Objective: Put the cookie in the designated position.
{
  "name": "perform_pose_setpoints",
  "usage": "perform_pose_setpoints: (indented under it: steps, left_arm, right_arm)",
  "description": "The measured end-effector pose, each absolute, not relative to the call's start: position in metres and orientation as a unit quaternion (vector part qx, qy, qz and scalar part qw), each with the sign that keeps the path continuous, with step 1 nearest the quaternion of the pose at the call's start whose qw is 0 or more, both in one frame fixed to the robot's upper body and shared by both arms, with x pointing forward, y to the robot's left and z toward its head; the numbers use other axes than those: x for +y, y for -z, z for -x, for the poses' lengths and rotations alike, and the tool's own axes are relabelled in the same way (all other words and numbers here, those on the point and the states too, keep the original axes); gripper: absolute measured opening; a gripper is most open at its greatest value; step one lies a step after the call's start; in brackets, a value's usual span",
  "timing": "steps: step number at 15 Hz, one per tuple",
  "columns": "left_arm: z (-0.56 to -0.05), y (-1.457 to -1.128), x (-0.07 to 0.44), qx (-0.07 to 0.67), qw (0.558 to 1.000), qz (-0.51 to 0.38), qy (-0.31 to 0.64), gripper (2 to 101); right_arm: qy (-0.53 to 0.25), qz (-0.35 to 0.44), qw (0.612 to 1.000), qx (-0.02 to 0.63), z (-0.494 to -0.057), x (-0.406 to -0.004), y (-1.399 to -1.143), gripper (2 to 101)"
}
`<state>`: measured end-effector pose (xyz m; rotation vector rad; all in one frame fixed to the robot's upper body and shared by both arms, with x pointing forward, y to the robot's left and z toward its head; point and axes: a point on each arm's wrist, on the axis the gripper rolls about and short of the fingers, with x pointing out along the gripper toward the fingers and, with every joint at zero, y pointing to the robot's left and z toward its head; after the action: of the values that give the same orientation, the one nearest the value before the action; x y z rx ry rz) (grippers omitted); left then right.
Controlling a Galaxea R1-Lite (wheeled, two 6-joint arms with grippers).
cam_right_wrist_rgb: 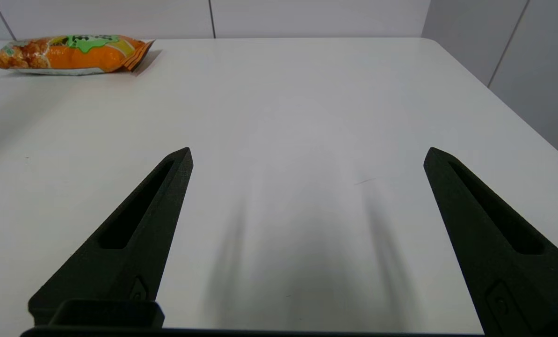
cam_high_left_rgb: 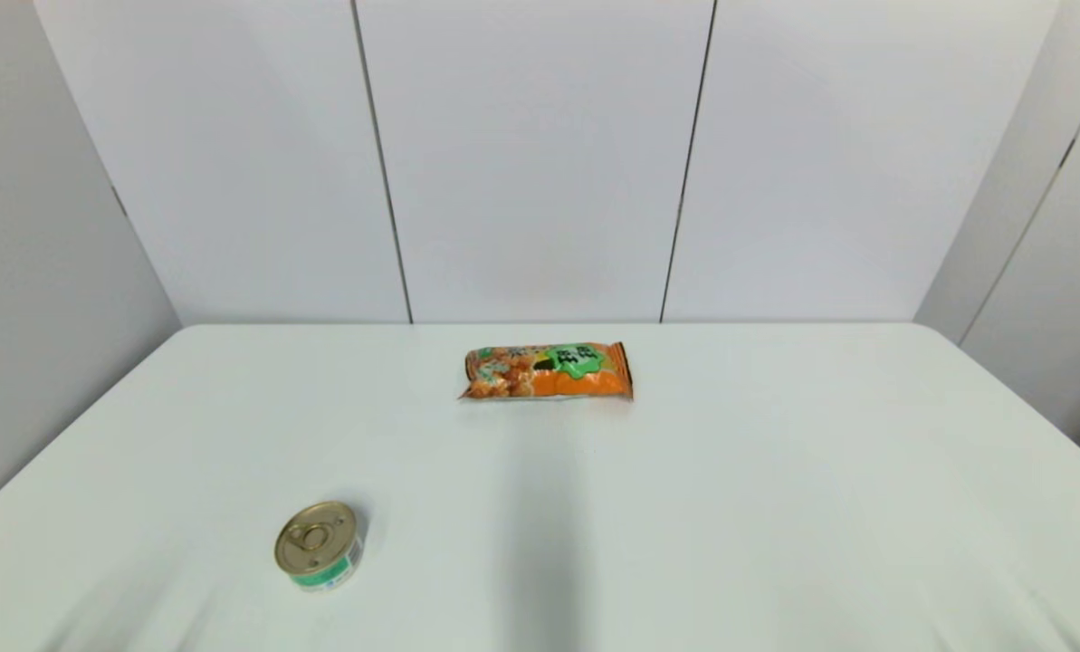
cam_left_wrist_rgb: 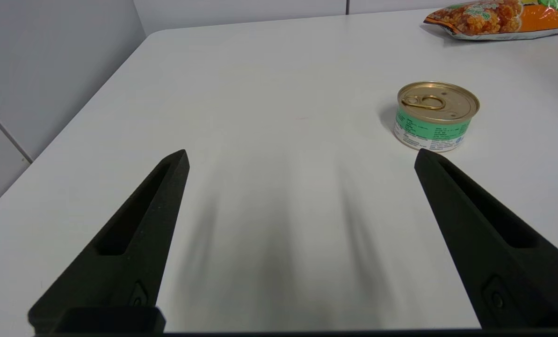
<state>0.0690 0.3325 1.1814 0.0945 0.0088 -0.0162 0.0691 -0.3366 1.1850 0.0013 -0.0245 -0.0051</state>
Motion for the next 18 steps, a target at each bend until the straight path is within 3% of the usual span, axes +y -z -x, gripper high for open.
perform_pose_setpoints:
  steps: [18]
  left_arm:
    - [-0.069, -1.1813, 0.3325, 0.005, 0.999, -0.047, 0.008, 97.8]
  right_arm:
    - [0.002, -0.001, 1.0, -0.012, -0.0691, -0.3366, -1.185, 97.9]
